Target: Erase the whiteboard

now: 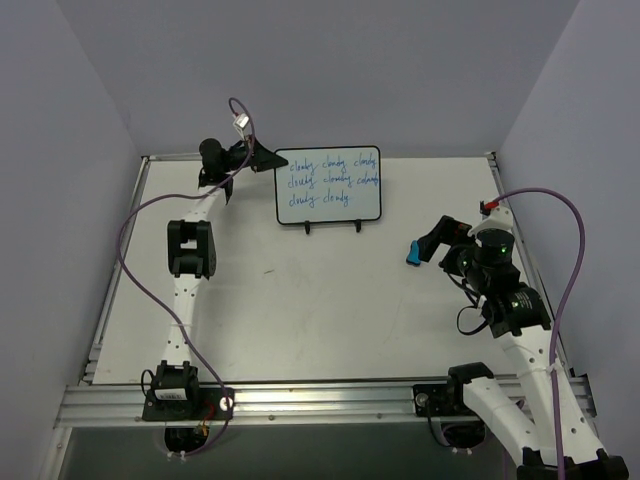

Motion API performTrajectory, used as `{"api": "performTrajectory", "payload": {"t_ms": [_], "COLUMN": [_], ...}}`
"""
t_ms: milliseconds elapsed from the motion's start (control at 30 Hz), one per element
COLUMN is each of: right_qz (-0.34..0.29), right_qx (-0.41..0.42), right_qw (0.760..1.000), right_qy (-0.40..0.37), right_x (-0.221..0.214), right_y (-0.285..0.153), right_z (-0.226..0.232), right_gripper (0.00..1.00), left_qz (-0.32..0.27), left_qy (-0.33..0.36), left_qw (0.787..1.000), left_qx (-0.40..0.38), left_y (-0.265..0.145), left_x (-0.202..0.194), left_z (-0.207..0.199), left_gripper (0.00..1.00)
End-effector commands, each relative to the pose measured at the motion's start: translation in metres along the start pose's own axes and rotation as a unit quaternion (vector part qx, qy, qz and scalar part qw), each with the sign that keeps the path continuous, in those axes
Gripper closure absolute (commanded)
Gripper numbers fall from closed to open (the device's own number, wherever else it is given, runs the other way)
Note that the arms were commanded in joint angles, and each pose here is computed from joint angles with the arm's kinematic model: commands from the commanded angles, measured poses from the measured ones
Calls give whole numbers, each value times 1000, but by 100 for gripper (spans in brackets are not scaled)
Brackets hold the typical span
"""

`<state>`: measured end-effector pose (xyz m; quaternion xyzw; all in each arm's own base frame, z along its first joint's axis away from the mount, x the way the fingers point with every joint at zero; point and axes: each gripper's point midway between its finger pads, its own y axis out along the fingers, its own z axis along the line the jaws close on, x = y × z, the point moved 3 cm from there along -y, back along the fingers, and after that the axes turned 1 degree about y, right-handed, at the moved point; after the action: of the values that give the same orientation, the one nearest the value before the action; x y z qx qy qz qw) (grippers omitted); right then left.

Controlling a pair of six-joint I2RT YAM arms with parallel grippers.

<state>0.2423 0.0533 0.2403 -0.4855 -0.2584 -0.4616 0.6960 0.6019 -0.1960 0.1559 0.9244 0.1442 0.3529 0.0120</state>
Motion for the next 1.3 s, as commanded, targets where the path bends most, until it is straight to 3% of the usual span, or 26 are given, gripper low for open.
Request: {"api": "performTrajectory", "payload": {"t_ms": [0,800,1267], "right_qz": [-14,-18,-12], "right_qx": [-3,-2,-7], "right_qw": [1000,1000,1000], "right_qy": [-4,-1,0], "right_x": [3,2,-1], "right_y": [0,-2,6], "right_z": [0,0,-2], "right_gripper": [0,0,0], "left_qz": [-48,-105,-145], "left_qy": [46,13,28], "left_qw": [998,994,986], "left_qx": [-11,-37,-83], "left_y": [-4,-4,-4], "left_x": [23,47,82], "left_z": [-13,-45,-107], "left_gripper": [98,98,98]}}
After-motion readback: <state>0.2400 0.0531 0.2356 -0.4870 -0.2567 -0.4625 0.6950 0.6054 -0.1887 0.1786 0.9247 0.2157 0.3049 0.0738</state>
